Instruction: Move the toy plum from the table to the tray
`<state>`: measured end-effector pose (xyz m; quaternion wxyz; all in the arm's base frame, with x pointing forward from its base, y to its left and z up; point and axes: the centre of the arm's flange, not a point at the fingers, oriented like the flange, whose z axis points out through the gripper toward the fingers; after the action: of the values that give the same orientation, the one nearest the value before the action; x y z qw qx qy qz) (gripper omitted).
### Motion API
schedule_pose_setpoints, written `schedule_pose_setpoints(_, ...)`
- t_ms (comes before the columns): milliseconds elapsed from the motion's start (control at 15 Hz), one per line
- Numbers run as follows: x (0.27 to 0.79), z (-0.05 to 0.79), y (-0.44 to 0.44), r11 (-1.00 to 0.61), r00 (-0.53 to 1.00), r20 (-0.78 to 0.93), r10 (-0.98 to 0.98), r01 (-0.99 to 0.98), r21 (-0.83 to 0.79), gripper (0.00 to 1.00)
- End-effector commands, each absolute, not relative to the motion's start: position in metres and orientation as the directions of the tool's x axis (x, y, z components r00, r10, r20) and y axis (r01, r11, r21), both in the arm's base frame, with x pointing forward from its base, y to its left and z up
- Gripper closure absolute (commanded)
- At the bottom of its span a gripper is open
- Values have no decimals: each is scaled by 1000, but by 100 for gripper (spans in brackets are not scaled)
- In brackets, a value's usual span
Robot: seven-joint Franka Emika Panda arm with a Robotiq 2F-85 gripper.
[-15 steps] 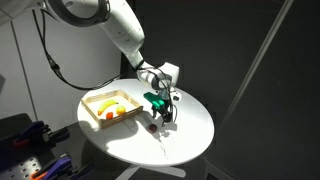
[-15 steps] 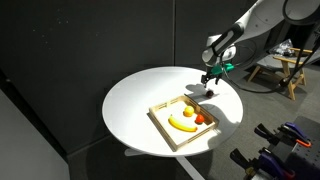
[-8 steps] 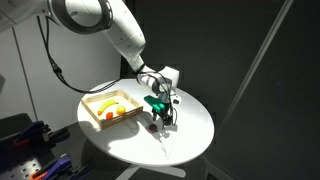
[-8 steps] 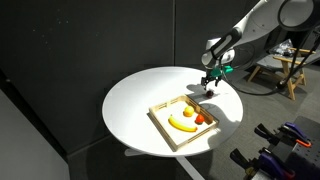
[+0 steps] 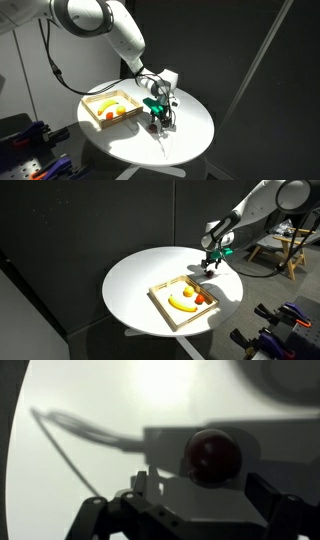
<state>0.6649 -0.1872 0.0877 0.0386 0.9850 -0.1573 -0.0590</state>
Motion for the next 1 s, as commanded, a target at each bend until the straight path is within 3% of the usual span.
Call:
schedule_pose_setpoints(0, 669, 85, -192, -954, 948, -115, -297, -289, 83, 0)
schedule_pose_setpoints(67, 669, 84, -192, -954, 948, -116, -296, -288, 83, 0)
schedule_pose_setpoints(133, 668, 83, -192, -954, 947, -119, -298, -289, 84, 25)
schedule_pose_setpoints(200, 668, 82, -192, -954, 947, -119, -297, -289, 85, 26)
schedule_pose_setpoints(467, 668, 81, -192, -950, 943, -124, -308, -298, 95, 60)
schedule_pose_setpoints(600, 669, 86, -191, -945, 939, -122, -321, -310, 102, 72)
schedule_pose_setpoints(933, 663, 101, -186, -946, 941, -111, -319, -308, 104, 72)
